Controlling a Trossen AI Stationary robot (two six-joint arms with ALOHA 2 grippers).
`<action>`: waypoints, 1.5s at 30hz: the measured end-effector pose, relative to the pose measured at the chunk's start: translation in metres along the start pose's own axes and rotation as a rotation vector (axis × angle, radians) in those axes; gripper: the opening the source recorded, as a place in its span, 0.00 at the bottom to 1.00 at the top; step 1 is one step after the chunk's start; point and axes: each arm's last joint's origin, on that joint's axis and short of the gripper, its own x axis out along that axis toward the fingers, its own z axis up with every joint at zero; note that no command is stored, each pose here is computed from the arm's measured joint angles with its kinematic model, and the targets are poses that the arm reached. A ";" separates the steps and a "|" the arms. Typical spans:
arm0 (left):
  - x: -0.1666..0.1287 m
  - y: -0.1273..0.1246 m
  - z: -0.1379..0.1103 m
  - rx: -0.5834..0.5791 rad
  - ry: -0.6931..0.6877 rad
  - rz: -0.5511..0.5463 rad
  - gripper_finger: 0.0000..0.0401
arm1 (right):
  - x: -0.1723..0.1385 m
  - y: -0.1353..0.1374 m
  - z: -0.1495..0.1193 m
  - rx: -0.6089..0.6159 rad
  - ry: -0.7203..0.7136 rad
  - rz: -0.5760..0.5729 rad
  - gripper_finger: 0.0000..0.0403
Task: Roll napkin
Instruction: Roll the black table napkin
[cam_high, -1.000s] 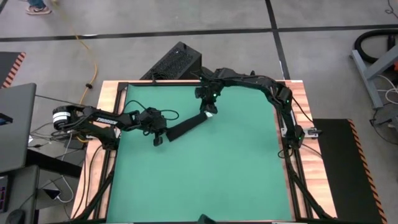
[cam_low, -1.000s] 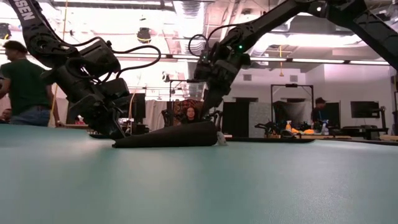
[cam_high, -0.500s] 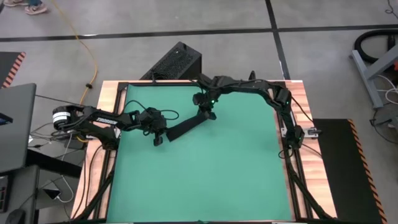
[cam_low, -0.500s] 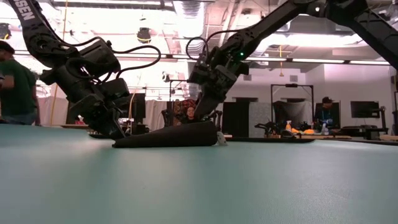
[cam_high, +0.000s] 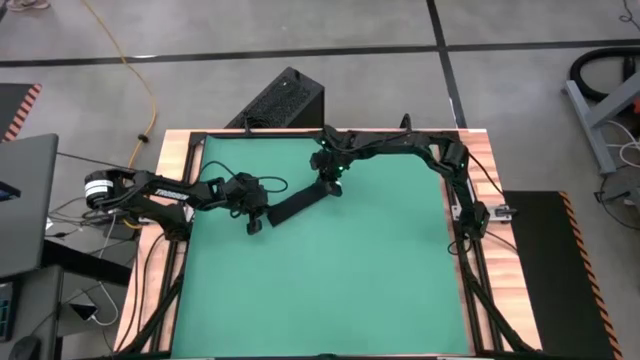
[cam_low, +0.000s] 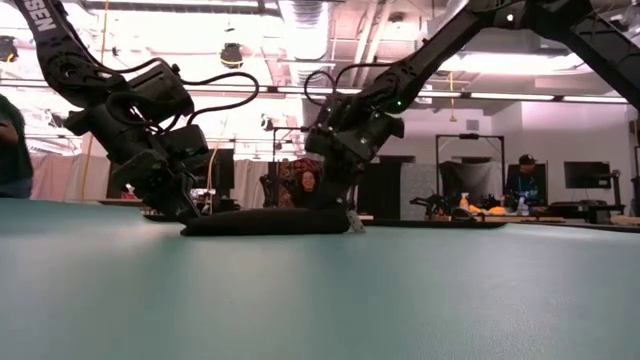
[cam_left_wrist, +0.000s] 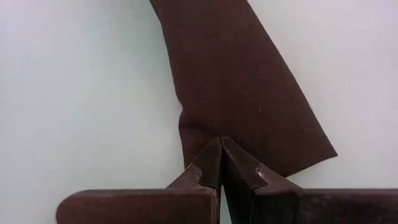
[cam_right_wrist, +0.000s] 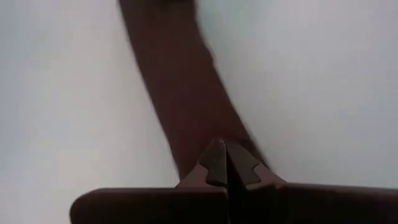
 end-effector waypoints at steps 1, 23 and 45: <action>0.000 0.000 0.000 -0.002 0.000 -0.001 0.00 | 0.000 0.001 0.002 0.005 -0.004 -0.017 0.01; -0.012 -0.001 0.012 0.006 0.012 -0.015 0.00 | 0.043 0.055 -0.005 0.201 0.138 -0.350 0.01; -0.055 -0.013 0.075 0.061 -0.188 0.143 0.00 | 0.072 0.102 -0.015 0.449 0.056 -0.596 0.02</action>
